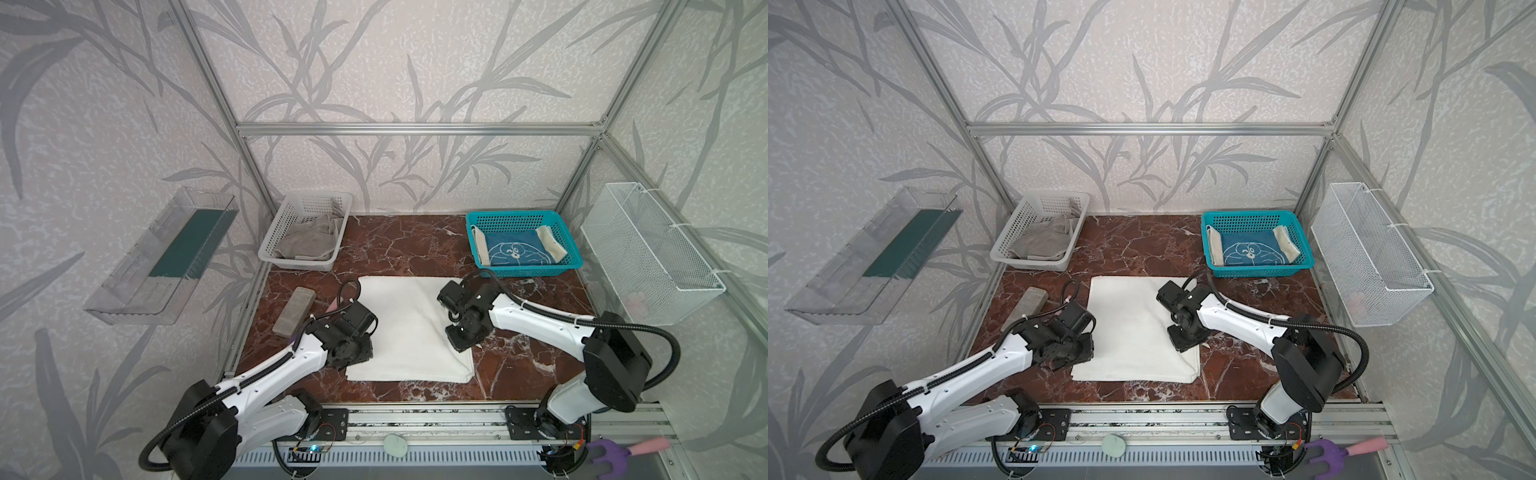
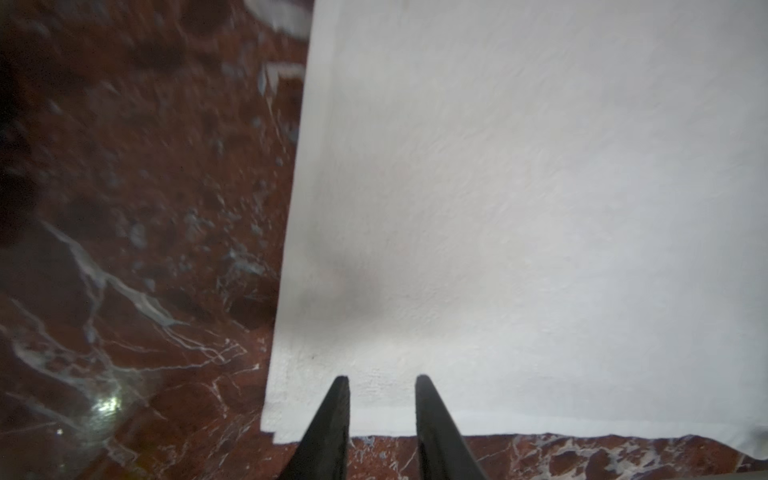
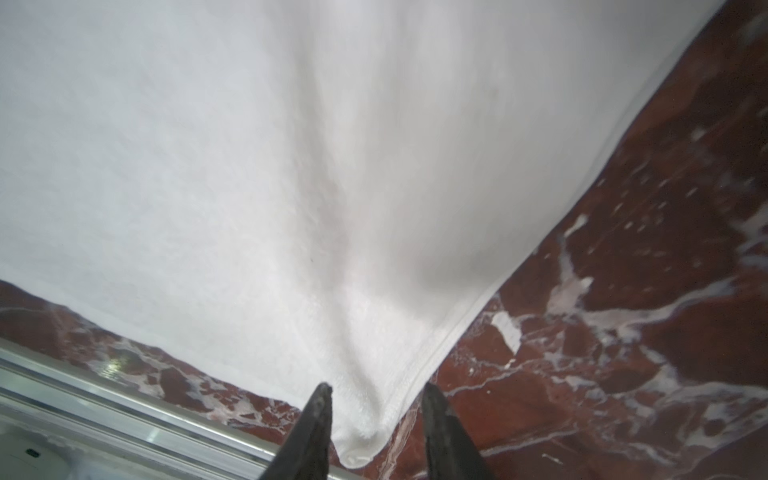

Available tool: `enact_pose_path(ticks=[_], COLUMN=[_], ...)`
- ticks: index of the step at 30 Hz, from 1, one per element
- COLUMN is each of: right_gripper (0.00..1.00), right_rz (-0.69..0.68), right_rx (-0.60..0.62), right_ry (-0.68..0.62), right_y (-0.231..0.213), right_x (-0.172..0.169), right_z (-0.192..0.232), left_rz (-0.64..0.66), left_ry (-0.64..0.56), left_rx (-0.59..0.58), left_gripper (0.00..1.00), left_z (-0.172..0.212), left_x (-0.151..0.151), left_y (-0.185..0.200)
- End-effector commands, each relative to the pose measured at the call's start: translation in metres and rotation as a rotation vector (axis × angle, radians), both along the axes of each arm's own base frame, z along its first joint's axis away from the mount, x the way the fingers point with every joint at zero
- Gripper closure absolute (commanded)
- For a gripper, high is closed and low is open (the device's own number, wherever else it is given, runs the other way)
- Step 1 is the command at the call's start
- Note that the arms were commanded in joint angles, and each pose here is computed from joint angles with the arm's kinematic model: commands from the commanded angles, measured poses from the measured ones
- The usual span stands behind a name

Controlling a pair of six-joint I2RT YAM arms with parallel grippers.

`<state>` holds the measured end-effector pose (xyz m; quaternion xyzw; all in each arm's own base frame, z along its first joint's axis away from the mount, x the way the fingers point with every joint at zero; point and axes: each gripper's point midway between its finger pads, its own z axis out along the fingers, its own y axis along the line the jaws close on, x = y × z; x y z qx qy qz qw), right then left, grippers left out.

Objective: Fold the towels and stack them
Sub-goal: 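Move both grippers to the towel's far corners and grasp them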

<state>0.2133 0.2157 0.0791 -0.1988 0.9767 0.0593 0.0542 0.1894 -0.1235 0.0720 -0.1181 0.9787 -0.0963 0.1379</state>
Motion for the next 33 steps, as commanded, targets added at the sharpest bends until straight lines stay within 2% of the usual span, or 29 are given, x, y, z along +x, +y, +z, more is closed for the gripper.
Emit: enact_pose_path(ticks=[1,5,7,10,12,16,20,27,30,33], right_gripper=[0.61,0.6,0.62,0.8,0.87,0.88,0.85,0.78,0.77,0.72], right_rz=[0.009,-0.048,-0.095,-0.175,-0.211,-0.266,-0.277,-0.312,-0.326,-0.334], right_rx=[0.034,0.082,0.095,0.108,0.083,0.072,0.074,0.024,0.011,0.016], right_ry=[-0.045,-0.095,-0.132,-0.207,-0.261,-0.289,-0.286,-0.246,-0.234,-0.226], right_y=[-0.005,-0.008,-0.011,-0.015,-0.018,-0.024,-0.027,-0.042,-0.05,-0.054], right_x=[0.03,0.068,0.092,0.125,0.146,0.176,0.195,0.213,0.218,0.223], right_z=[0.021,0.031,0.028,0.021,0.009,-0.002,-0.012,-0.035,-0.04,-0.043], left_rz=[0.023,0.05,0.043,0.041,0.037,0.028,0.041,0.043,0.038,0.038], left_ry=[-0.11,-0.196,-0.224,-0.222,-0.2,-0.223,-0.215,-0.172,-0.158,-0.152], left_rx=[0.022,-0.044,-0.085,-0.141,-0.148,-0.175,-0.174,-0.156,-0.169,-0.173], left_gripper=[0.6,0.49,0.47,0.49,0.5,0.49,0.47,0.46,0.5,0.56], left_z=[0.039,0.056,0.055,0.045,0.034,0.015,-0.006,-0.036,-0.041,-0.045], left_x=[0.04,0.096,0.129,0.172,0.197,0.234,0.252,0.26,0.261,0.26], left_y=[0.015,0.025,0.027,0.026,0.025,0.021,0.025,0.031,0.029,0.028])
